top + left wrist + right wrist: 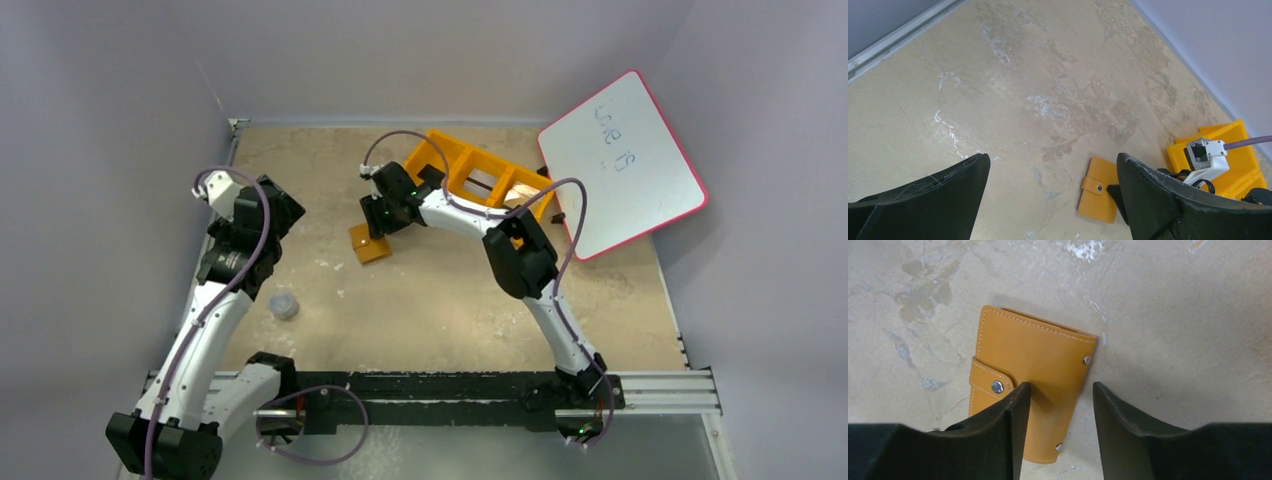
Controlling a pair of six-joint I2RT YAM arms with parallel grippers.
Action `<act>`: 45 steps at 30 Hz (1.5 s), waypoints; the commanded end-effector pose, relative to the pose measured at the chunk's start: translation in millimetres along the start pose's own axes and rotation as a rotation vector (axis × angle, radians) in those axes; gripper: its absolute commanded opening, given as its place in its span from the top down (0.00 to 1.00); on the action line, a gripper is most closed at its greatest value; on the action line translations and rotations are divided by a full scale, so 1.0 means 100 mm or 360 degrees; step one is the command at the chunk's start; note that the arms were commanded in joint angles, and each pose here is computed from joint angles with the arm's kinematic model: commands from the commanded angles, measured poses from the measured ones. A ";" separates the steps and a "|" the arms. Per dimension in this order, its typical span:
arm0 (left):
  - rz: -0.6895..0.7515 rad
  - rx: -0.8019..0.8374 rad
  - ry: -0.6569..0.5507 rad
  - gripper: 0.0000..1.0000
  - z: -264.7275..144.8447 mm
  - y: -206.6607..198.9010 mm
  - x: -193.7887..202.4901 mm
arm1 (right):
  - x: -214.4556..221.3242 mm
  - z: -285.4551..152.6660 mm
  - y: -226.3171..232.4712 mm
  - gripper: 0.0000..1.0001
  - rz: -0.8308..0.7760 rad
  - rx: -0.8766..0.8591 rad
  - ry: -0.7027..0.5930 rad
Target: Take the credit cards out of the card holder
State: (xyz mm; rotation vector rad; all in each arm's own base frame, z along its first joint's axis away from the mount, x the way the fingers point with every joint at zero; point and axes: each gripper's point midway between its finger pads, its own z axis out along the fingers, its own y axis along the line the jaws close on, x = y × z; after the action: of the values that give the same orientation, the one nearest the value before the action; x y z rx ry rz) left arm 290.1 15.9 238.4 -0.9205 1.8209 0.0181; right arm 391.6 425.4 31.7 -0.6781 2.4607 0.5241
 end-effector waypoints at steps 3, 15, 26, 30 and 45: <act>0.0104 0.0143 0.0214 0.02 0.13 -0.20 0.34 | 0.51 -0.13 -0.01 0.61 -0.0074 0.0013 0.0147; 0.0299 0.0442 0.0904 0.12 0.09 -0.66 1.79 | 1.30 -0.74 0.28 0.77 0.0323 -0.0282 0.0252; 0.0364 0.0605 0.1261 0.22 -0.33 -0.68 2.58 | 1.35 -0.74 0.06 0.75 0.0565 -0.0465 0.0253; 0.0388 0.0578 0.1274 0.23 -0.40 -0.64 2.72 | 1.38 -0.73 0.02 0.74 0.0598 -0.0489 0.0258; 0.0597 0.0329 0.1207 0.36 -0.22 -0.53 2.96 | 1.35 -0.76 -0.01 0.72 0.0608 -0.0472 0.0232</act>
State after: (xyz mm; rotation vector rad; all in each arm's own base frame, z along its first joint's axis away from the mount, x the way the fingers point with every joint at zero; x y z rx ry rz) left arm 252.4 -200.3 29.5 -0.4452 2.6372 -0.3611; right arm 268.1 347.5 20.9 -0.3786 2.6582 1.0630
